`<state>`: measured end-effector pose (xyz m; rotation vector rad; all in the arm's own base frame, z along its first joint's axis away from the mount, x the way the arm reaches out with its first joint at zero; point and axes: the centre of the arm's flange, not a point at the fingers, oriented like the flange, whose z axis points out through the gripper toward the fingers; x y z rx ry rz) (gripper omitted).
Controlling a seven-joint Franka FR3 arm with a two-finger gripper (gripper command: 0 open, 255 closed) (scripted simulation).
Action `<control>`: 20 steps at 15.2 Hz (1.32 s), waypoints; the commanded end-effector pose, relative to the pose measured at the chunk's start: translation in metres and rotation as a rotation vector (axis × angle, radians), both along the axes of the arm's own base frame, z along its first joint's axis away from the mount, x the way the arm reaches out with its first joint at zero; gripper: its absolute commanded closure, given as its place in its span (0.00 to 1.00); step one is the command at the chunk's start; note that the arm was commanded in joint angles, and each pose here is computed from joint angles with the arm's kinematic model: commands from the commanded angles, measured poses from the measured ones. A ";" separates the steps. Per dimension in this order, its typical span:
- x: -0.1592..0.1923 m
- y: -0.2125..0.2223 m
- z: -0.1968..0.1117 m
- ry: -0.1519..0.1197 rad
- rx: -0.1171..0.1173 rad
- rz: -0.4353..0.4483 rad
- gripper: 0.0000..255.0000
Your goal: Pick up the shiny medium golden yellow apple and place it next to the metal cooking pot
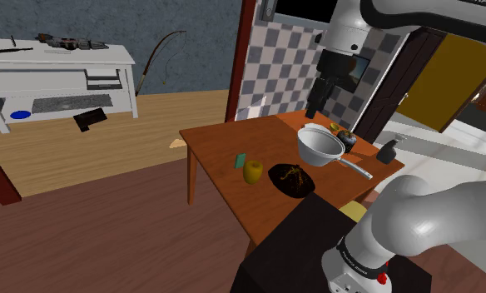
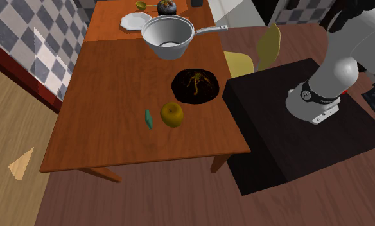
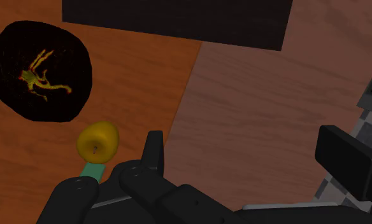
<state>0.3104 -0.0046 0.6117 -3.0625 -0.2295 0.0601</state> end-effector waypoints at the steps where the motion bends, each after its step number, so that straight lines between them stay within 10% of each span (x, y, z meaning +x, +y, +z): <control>1: 0.000 0.000 0.000 0.000 0.000 0.000 0.00; 20: 0.142 -0.102 -0.191 0.058 0.036 0.009 0.00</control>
